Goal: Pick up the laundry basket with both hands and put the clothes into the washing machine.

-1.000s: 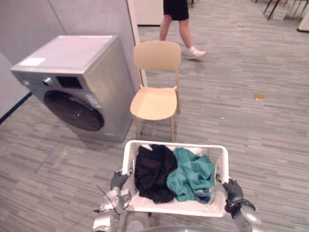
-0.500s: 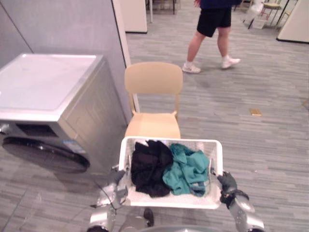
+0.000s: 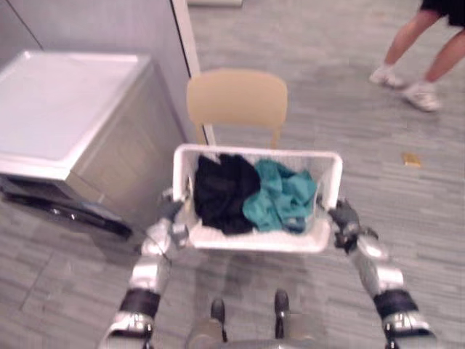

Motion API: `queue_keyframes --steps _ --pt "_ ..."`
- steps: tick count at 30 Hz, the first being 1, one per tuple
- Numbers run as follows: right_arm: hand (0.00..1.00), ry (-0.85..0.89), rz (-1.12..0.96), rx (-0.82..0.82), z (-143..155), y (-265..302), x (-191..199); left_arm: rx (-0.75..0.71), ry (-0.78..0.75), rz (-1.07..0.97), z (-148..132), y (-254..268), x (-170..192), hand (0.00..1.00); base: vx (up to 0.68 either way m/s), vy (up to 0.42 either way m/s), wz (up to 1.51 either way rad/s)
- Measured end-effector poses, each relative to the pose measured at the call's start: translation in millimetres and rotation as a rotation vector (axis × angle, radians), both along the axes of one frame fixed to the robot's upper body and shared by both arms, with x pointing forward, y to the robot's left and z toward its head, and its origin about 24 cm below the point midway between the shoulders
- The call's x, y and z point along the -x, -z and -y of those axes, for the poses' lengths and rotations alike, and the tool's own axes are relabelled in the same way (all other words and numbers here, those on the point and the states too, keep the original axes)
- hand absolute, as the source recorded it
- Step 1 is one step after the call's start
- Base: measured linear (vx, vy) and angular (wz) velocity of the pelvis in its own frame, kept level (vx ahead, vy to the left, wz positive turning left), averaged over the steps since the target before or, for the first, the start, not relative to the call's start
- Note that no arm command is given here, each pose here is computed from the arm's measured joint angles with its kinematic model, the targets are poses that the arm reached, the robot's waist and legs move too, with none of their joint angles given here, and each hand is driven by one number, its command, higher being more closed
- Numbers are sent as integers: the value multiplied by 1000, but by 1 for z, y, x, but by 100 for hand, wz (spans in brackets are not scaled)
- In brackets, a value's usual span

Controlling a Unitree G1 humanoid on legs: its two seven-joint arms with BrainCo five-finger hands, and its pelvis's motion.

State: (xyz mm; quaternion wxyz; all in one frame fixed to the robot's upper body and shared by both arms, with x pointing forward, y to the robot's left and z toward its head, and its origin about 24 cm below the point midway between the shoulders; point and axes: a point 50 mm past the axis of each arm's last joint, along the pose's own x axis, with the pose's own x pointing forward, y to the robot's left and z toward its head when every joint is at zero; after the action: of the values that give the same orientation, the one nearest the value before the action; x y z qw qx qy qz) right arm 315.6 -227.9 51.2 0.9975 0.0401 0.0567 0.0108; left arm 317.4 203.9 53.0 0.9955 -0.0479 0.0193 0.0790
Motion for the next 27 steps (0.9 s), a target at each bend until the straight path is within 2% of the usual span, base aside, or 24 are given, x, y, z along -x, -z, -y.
queue_keyframes --steps 3,7,15,20,27 --pt "100 -2 147 -20 -13 -56 -37 -10 -32 162 -8 -64 -38 100 -92 -70 -1" --pt "100 -30 230 -39 -34 -93 -58 -37 -73 275 -24 -119 -61 100 -72 -13 -11" --pt "100 -16 260 -41 -47 -127 -81 -57 -108 278 -30 -164 -86 100 -25 -11 -4" --pt "100 -1 241 -59 -46 -128 -85 -132 -101 289 -25 -187 -91 100 7 -6 -9" --pt "100 13 217 -66 -48 -129 -91 -166 -102 276 -23 -199 -96 100 7 -36 -11"
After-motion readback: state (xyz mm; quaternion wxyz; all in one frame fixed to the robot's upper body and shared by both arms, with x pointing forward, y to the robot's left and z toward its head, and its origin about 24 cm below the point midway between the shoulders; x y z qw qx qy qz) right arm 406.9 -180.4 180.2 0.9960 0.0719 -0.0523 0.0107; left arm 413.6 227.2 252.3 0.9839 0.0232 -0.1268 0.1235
